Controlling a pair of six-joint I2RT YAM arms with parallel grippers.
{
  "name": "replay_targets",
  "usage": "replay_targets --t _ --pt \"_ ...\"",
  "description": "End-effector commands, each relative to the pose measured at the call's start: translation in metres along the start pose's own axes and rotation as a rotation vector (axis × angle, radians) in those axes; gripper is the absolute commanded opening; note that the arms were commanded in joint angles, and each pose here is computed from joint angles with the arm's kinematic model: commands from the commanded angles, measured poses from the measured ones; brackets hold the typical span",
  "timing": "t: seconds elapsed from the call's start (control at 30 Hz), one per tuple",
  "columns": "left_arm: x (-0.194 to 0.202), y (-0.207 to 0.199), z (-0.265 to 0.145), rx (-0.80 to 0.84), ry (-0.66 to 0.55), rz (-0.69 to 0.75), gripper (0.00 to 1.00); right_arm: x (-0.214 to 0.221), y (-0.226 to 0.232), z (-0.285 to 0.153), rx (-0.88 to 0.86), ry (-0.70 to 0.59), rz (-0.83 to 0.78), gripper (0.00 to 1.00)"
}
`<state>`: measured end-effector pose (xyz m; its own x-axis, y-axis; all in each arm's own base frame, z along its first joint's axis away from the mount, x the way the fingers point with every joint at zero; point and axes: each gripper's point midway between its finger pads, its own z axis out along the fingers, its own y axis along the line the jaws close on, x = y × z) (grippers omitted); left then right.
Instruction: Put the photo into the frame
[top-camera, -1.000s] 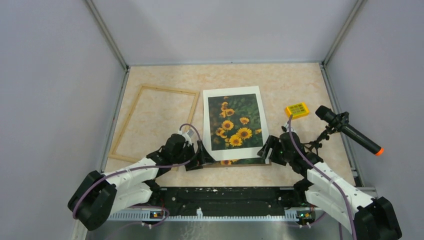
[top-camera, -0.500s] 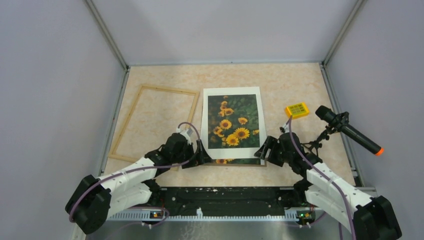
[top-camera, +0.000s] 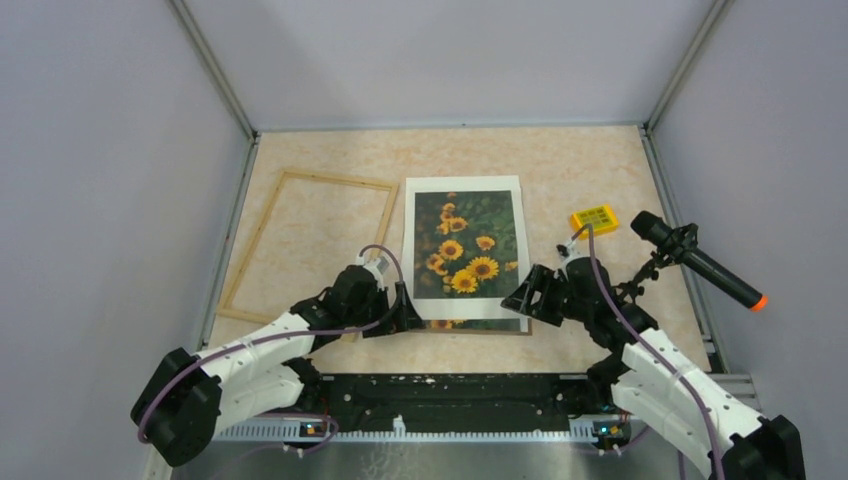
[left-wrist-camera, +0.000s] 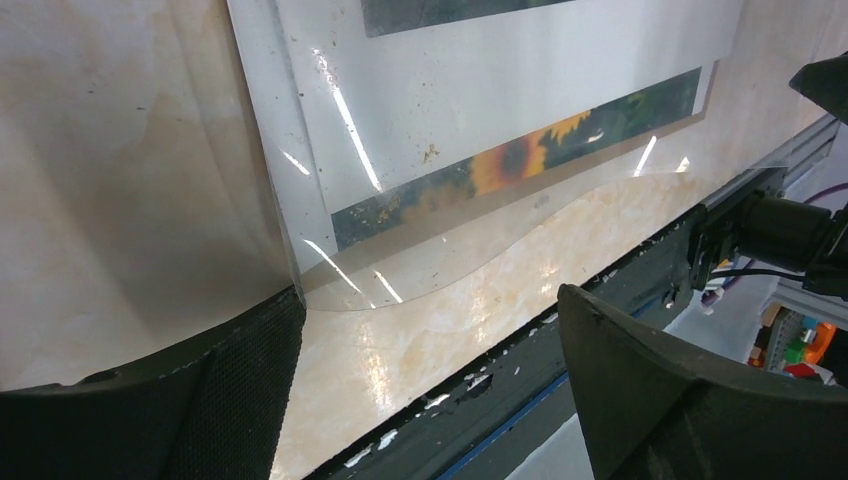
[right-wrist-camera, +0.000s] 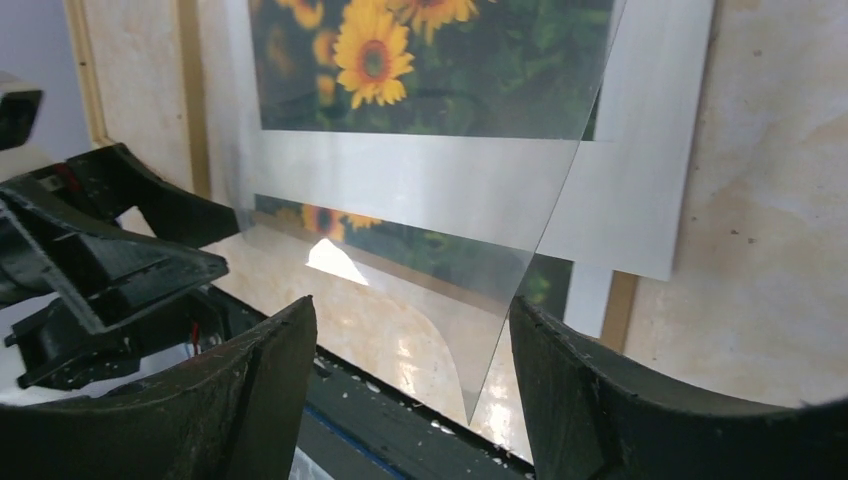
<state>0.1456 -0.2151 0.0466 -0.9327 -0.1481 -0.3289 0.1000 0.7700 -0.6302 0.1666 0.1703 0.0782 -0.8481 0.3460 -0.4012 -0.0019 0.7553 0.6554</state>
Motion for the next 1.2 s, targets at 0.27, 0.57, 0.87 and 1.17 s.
replay_targets --t 0.27,0.57,0.87,1.17 --pt "0.011 0.0 0.003 0.043 0.014 -0.02 0.98 0.0 0.043 -0.015 -0.22 -0.02 0.141 0.7" --pt "0.014 0.002 0.006 0.057 0.014 -0.036 0.97 -0.006 0.038 -0.019 -0.199 -0.078 0.173 0.66" --pt "0.018 0.006 0.009 0.055 0.02 -0.041 0.97 -0.02 0.016 -0.014 -0.054 -0.137 0.118 0.5" --pt "0.02 -0.007 0.017 0.13 0.055 -0.03 0.99 -0.044 0.025 -0.02 -0.026 -0.194 -0.05 0.0"
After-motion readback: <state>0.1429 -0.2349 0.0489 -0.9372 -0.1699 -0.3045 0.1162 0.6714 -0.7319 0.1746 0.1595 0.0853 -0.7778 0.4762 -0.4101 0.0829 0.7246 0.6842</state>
